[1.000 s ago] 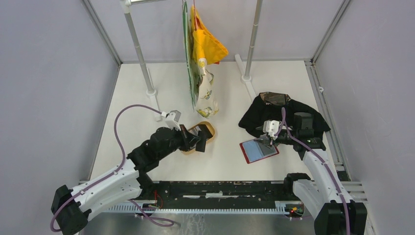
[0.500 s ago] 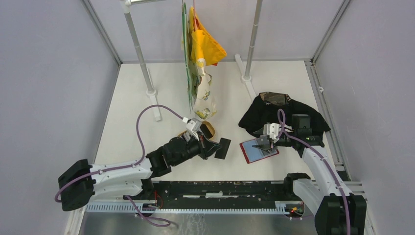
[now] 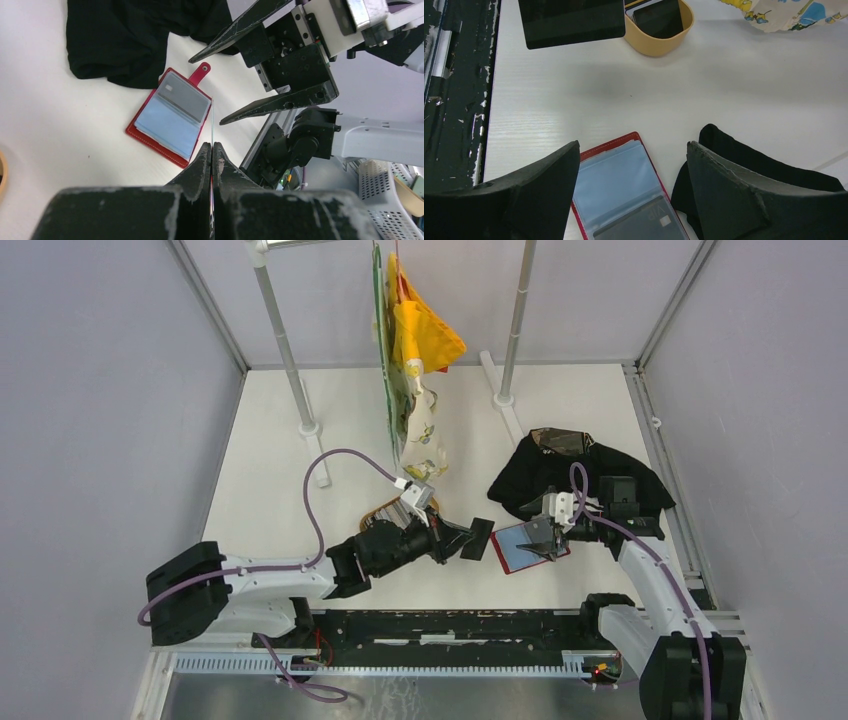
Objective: Put the credit cards into the card holder
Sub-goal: Pick up the credit card from the storage box, then move the card holder to the center of the board.
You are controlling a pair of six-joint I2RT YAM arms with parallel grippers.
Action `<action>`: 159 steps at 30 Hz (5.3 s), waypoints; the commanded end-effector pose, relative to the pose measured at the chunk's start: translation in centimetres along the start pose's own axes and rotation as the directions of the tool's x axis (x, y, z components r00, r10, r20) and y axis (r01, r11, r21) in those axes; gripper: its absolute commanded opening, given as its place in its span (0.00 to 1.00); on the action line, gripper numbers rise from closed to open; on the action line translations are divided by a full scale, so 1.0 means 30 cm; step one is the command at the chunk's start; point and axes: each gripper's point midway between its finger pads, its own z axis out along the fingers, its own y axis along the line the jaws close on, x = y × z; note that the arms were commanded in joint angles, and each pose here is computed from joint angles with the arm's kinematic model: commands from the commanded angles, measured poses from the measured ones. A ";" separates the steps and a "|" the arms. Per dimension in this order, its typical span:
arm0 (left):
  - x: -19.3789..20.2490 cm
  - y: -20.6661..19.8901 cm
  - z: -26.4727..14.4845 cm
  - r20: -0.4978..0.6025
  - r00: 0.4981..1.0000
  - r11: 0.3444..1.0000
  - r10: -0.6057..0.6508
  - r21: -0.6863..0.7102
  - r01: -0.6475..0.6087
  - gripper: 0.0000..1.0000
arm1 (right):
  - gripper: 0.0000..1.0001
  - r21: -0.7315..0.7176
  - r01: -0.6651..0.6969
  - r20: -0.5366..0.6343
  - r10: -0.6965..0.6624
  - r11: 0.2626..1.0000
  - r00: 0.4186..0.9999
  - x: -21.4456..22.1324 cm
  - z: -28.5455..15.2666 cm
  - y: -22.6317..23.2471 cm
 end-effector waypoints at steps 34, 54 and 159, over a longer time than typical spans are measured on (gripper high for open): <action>-0.227 -0.141 -0.003 0.305 0.951 0.983 0.058 0.151 -0.108 0.02 | 0.98 -0.076 -0.323 0.125 0.331 0.943 0.935 -0.115 0.067 0.018; -0.253 -0.183 0.035 0.355 0.931 0.951 -0.084 0.309 -0.032 0.02 | 0.92 -0.241 -0.448 0.196 0.496 0.861 0.846 -0.302 0.121 0.072; 0.191 0.180 0.108 0.101 0.895 0.865 -0.433 -0.231 0.445 0.02 | 0.19 0.053 -0.278 -0.684 0.238 0.959 0.689 0.378 0.016 0.081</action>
